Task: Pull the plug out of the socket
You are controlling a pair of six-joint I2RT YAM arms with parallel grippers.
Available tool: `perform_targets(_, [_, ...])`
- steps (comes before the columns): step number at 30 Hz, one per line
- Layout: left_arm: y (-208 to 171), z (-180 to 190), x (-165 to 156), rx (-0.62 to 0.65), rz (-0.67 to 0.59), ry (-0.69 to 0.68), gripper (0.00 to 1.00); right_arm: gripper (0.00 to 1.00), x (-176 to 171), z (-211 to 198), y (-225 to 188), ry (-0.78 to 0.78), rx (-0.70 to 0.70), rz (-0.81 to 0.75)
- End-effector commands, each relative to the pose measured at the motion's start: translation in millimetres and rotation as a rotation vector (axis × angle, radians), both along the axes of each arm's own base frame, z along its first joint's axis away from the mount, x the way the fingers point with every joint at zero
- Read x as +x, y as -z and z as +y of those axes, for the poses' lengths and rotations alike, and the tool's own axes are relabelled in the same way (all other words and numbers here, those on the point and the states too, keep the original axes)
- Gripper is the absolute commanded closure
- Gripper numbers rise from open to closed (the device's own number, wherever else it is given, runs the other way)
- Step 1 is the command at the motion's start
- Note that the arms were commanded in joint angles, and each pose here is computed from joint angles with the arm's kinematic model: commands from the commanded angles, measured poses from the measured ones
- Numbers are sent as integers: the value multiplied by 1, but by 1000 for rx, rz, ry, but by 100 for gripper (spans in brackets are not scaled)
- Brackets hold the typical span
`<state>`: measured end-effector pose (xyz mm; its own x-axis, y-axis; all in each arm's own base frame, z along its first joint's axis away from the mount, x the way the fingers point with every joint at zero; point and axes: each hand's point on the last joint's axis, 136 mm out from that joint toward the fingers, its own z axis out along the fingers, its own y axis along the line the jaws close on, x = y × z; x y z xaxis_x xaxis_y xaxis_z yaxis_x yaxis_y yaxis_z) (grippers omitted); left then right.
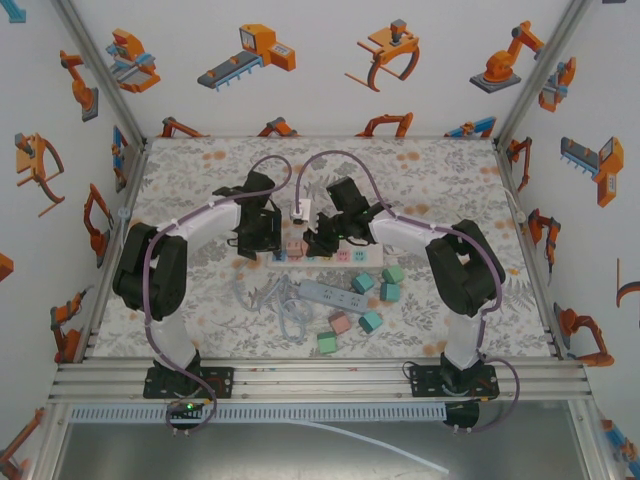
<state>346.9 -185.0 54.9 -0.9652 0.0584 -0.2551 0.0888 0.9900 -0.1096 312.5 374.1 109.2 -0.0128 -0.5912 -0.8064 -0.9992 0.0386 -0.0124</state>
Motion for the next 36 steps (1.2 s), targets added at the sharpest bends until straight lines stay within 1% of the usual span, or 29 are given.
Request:
perform_targets(1, [28,21,-9,135,58,-2,41,92,9,25,-60,-40,177,-92])
perform_targets(4, [33,20,-10,130,75,-4,41,91,13,25,-62,-13,186,-86])
perform_targets(7, [36,19,-11,128,82,-9,41,92,18,25,-70,12,238,-68])
perform_targets(10, [41,18,-11,132,90,-11,42,96,19,23,-62,5,194,-89])
perform_targets(12, [43,18,-10,133,93,-15,42,96,21,21,-59,17,172,-96])
perform_targets(18, [39,17,-7,124,79,-16,42,96,21,18,-70,35,199,-122])
perform_targets(25, [24,17,-1,104,32,-18,42,96,24,16,-116,97,300,-163])
perform_targets(30, [6,18,6,69,-25,-31,41,96,29,9,-157,201,399,-161])
perform_targets(32, [-5,19,10,51,-58,-35,40,96,30,4,-175,258,442,-145])
perform_targets(36, [-29,21,14,39,-134,-22,38,95,36,-13,-202,408,511,-30])
